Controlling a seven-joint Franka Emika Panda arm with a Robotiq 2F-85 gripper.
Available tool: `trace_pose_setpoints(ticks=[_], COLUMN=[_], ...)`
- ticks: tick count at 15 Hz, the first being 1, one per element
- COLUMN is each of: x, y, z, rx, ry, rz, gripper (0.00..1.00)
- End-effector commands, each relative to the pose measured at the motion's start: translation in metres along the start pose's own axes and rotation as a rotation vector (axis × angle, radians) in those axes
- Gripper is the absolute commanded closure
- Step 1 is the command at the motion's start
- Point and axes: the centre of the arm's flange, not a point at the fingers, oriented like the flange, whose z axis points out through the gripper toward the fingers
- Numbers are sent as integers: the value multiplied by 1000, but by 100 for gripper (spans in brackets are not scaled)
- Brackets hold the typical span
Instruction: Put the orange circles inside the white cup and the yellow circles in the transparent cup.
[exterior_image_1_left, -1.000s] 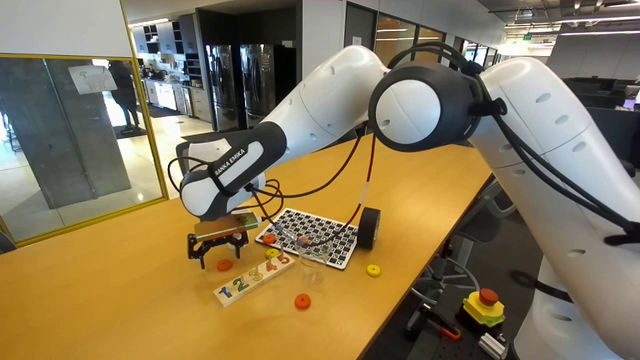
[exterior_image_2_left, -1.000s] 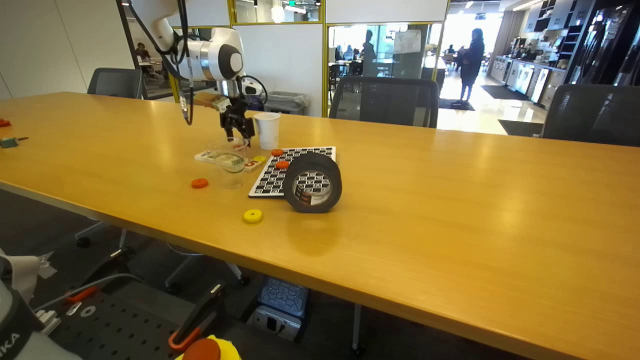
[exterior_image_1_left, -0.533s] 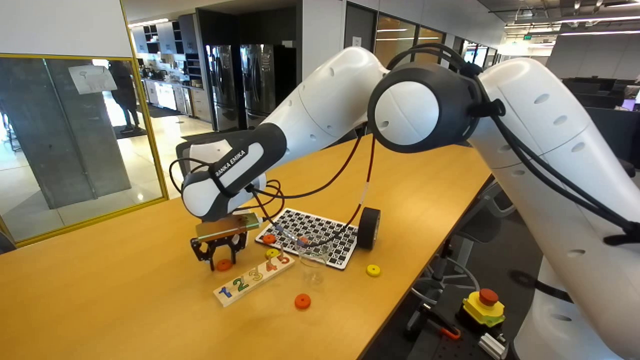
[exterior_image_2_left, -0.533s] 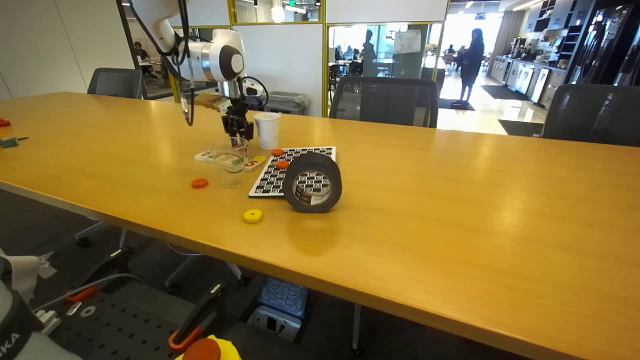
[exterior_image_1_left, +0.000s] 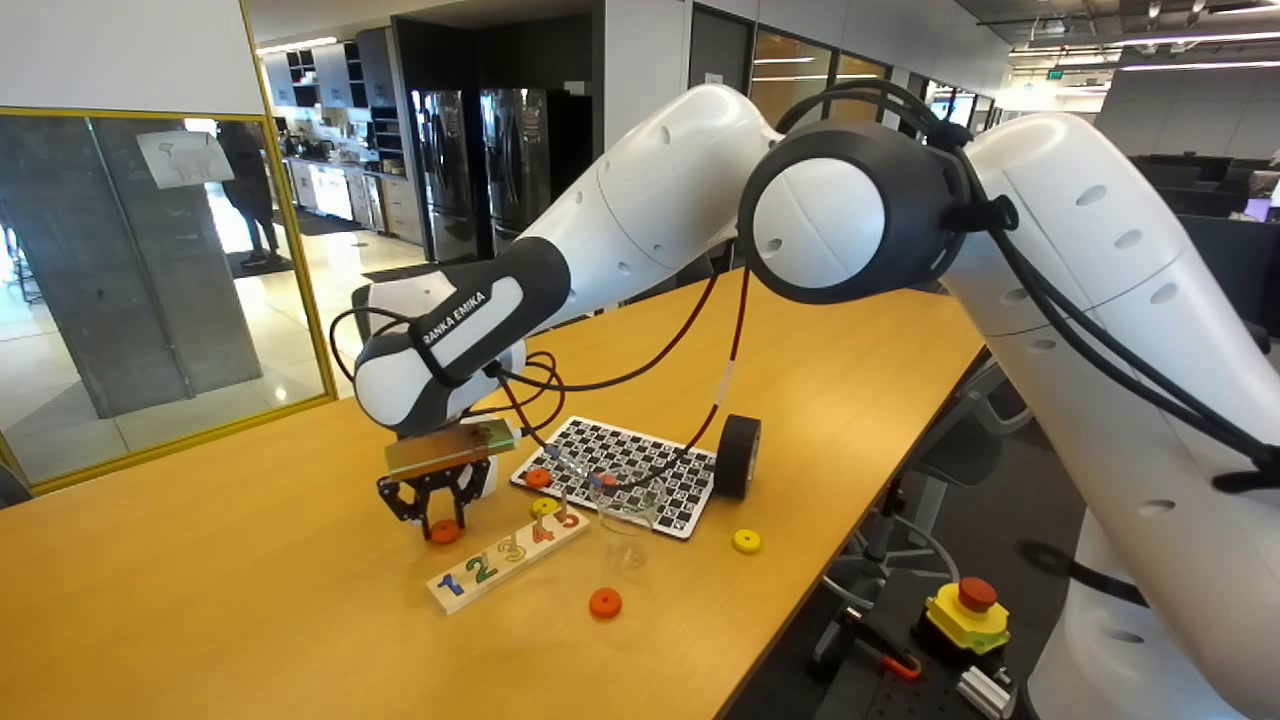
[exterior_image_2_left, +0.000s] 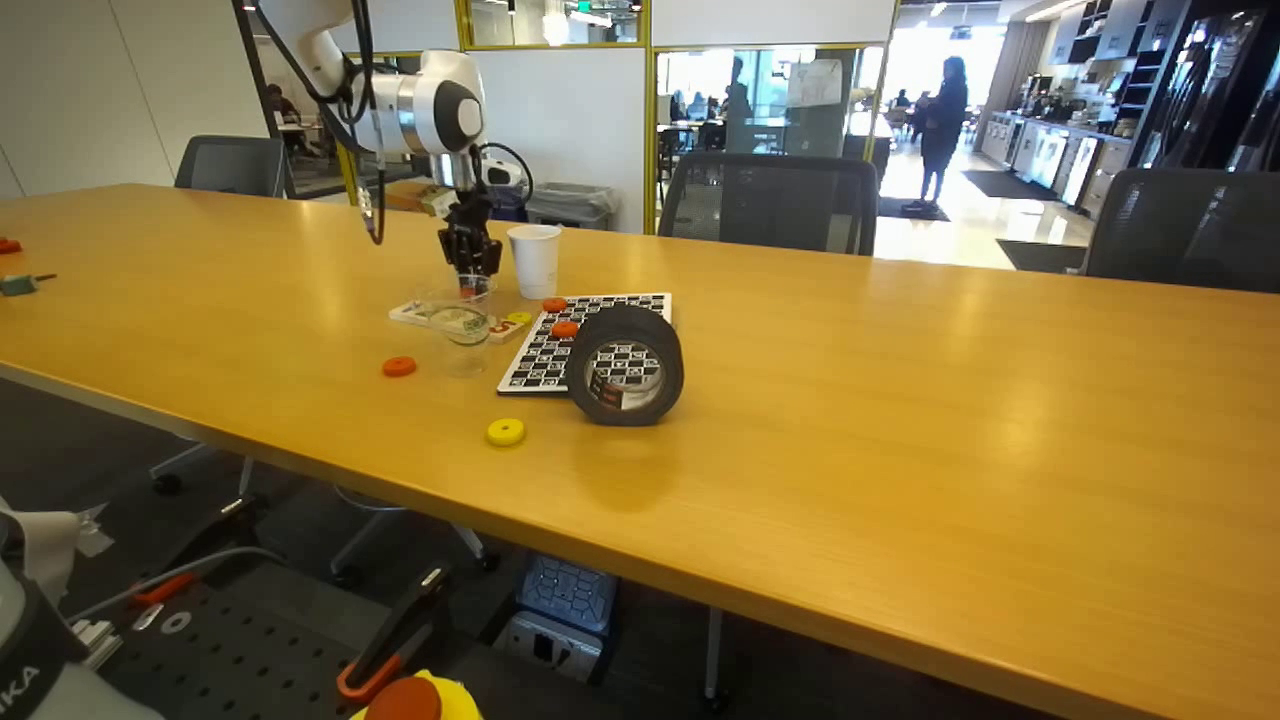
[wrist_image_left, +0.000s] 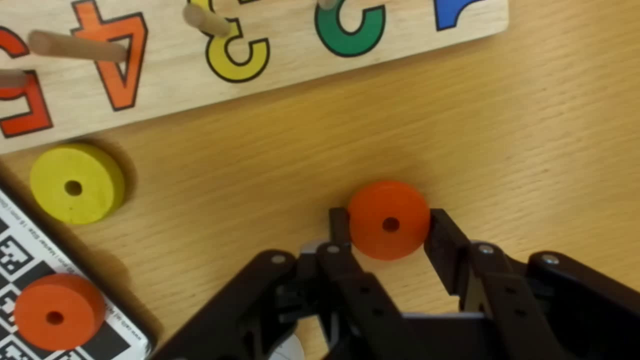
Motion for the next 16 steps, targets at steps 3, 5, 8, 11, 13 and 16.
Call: trace_pose_setpoints(ticks=[3, 5, 8, 11, 13, 16], x=[-8, -10, -3, 14, 33, 58], y=[-31, -31, -21, -4, 9, 30], z=[-86, -121, -158, -171, -167, -152], rx=[8, 6, -5, -25, -34, -49], ry=[58, 99, 147, 173, 164, 132], rz=[-107, -120, -114, -88, -74, -55], gripper=[76, 76, 76, 76, 76, 76])
